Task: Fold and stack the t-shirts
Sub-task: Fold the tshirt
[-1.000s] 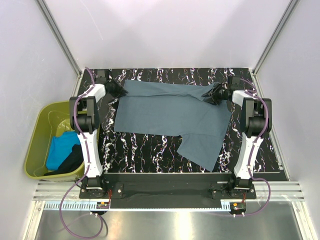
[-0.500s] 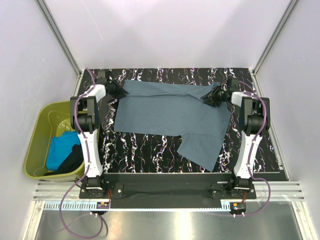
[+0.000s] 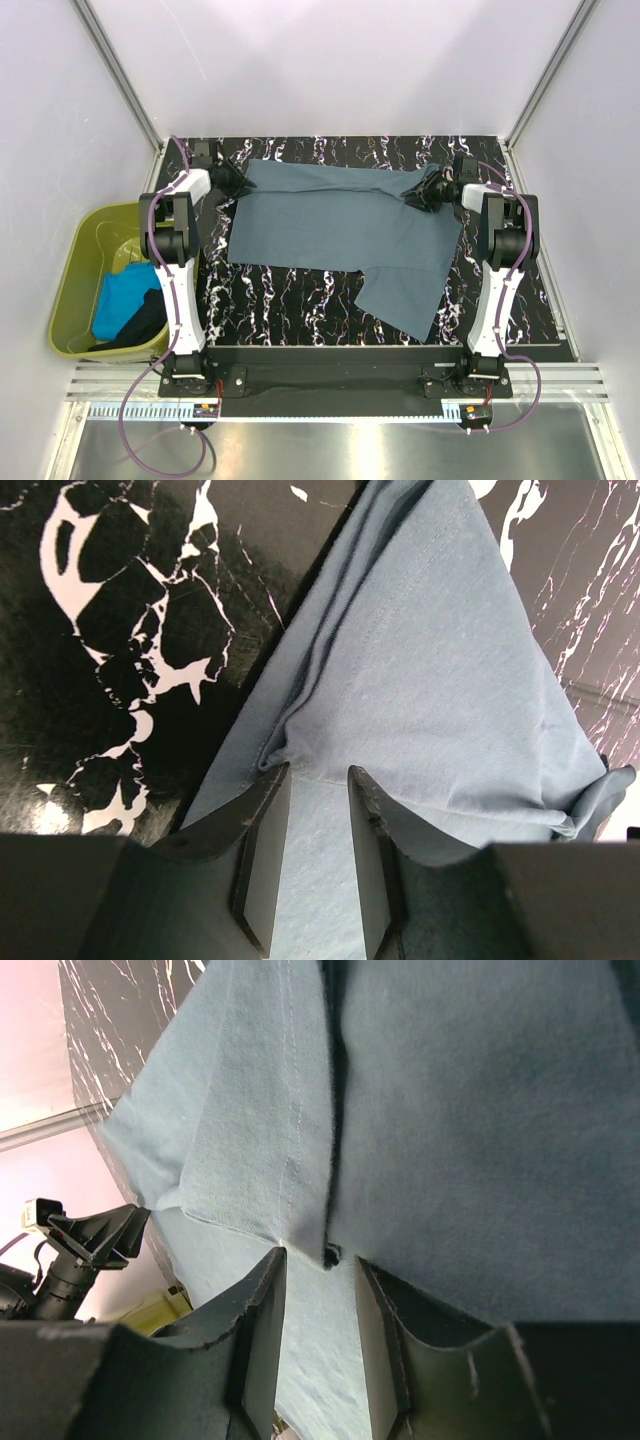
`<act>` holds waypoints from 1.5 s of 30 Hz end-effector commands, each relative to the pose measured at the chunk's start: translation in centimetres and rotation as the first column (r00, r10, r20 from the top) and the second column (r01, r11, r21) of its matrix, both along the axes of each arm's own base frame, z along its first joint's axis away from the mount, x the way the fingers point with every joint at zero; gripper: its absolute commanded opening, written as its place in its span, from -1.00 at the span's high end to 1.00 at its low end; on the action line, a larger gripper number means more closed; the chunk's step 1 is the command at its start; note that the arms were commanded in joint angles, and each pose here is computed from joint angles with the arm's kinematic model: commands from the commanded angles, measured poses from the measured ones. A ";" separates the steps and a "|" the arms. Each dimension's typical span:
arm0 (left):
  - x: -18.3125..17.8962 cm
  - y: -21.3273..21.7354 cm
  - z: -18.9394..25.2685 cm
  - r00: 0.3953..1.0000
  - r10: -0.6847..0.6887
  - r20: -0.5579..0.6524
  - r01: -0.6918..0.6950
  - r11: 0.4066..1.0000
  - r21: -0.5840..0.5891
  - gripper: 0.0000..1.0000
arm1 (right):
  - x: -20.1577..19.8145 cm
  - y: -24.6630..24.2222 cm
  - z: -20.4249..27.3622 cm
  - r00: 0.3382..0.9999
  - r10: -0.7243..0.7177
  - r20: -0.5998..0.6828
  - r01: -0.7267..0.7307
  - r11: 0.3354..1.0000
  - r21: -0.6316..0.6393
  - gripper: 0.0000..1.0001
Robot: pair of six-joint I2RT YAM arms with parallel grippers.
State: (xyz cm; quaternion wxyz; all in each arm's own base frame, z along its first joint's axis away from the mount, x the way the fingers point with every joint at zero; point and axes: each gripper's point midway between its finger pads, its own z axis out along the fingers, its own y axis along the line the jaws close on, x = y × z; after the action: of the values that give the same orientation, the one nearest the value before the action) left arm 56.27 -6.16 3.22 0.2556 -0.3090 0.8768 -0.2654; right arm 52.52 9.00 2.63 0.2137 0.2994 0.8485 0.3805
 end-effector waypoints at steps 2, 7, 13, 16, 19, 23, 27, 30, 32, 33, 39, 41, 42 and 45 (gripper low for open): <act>0.4 1.2 3.6 0.997 0.007 0.075 -0.009 0.999 0.032 0.29 | 1.8 -0.3 2.2 0.997 -0.015 0.074 0.017 1.000 -0.025 0.18; 0.1 1.4 3.4 0.998 0.007 0.069 -0.010 0.999 0.033 0.28 | 1.9 -0.1 2.7 0.997 -0.016 0.073 0.016 1.000 -0.008 0.19; 0.1 1.3 3.2 0.998 0.013 0.063 -0.015 1.000 0.024 0.29 | 1.8 0.2 0.7 0.999 -0.009 0.035 0.009 1.000 0.007 0.19; 0.2 1.3 3.4 0.998 0.014 0.067 -0.015 1.000 0.022 0.26 | 1.7 0.3 0.3 1.000 -0.001 0.030 0.001 1.000 0.010 0.20; 0.4 1.4 4.0 0.997 0.014 0.081 -0.016 1.000 0.022 0.20 | 1.3 0.2 -0.2 1.000 -0.003 0.021 0.003 1.000 0.001 0.20; 0.6 1.5 4.0 0.996 0.018 0.087 -0.020 0.999 0.028 0.11 | 0.8 0.4 -0.9 1.000 0.004 0.001 -0.004 1.000 0.006 0.21; 0.8 1.7 3.5 0.997 0.025 0.079 -0.027 0.999 0.034 0.09 | 0.6 0.8 -0.4 1.000 0.010 0.004 -0.010 1.000 0.022 0.42; 1.2 1.6 3.1 0.997 0.032 0.074 -0.034 0.999 0.025 0.10 | 0.4 0.9 0.8 1.000 0.002 0.013 -0.002 1.000 0.028 0.50; 1.4 1.7 2.9 0.997 0.038 0.071 -0.040 0.999 0.024 0.11 | 0.4 0.9 1.4 1.000 -0.007 0.018 0.006 0.999 0.032 0.52; 1.4 1.7 2.8 0.997 0.042 0.068 -0.044 0.999 0.024 0.13 | 0.4 1.0 1.8 1.000 -0.005 0.024 0.004 0.999 0.037 0.53; 2.4 1.5 2.6 0.996 0.047 0.074 -0.047 0.999 0.004 0.27 | 0.2 1.3 2.8 1.000 -0.011 0.026 0.009 0.998 0.061 0.74; 2.6 1.4 2.4 0.996 0.049 0.072 -0.049 0.999 -0.003 0.32 | 0.2 1.3 3.0 1.000 -0.015 0.025 0.013 0.998 0.067 0.84; 2.6 1.3 2.4 0.996 0.049 0.073 -0.048 0.999 -0.004 0.38 | 0.3 1.4 3.5 0.999 -0.013 0.033 0.010 0.997 0.073 0.96; 2.7 1.3 2.2 0.996 0.047 0.071 -0.046 0.999 -0.007 0.56 | 0.8 1.3 4.8 0.998 -0.024 0.051 0.020 0.996 0.085 1.00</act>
State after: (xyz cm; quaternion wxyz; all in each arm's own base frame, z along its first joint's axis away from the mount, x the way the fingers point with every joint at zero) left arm 57.32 -5.32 3.89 0.2629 -0.3249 0.8690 -0.2647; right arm 52.46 9.56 2.15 0.1921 0.3303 0.8371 0.3916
